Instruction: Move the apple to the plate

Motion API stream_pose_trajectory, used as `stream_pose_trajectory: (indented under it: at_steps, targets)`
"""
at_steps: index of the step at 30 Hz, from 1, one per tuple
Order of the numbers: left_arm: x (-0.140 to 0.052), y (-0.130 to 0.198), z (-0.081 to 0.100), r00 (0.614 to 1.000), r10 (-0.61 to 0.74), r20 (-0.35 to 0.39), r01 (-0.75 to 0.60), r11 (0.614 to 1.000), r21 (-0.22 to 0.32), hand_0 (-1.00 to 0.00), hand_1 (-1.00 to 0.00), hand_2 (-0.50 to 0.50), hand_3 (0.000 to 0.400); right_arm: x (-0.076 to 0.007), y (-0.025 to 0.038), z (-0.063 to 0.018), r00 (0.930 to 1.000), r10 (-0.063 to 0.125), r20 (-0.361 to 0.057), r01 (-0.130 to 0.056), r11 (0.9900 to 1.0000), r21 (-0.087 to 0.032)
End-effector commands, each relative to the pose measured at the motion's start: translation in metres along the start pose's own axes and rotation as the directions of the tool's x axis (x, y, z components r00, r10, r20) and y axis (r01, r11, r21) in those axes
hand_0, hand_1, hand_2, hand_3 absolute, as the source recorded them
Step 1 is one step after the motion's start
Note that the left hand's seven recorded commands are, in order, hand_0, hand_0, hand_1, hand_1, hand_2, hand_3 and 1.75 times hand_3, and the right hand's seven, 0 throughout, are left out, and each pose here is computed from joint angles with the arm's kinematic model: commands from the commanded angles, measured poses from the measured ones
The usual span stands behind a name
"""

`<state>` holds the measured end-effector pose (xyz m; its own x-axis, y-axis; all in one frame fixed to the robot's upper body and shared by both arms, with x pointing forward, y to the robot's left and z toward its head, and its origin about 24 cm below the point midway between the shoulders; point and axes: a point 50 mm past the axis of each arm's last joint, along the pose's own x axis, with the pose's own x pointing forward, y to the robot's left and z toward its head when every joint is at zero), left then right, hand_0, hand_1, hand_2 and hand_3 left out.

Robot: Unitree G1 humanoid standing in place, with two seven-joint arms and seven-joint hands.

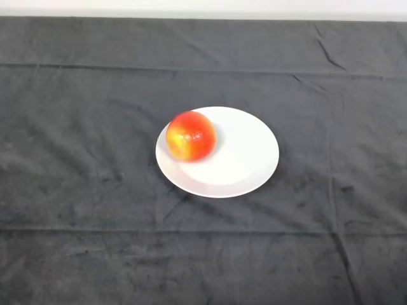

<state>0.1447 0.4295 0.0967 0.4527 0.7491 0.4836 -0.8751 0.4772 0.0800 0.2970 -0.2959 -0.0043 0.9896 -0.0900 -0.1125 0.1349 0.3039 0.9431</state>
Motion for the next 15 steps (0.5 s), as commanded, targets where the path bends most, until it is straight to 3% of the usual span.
stream_pose_trajectory:
  at_steps: [1,15]
  targets:
    - [0.0094,0.0079,0.0046,0.998,0.051,0.038,-0.051,0.999,-0.005,0.0,0.0,0.0,0.0,-0.0003,0.0002,0.0065,0.9998,-0.008,0.017,0.008,1.0,0.0]
    - [0.0109,0.0102,0.0021,0.998,0.05,0.033,-0.05,0.999,-0.005,0.0,0.0,0.0,0.0,-0.0002,0.0002,0.0065,0.9998,-0.008,0.017,0.008,1.0,0.001]
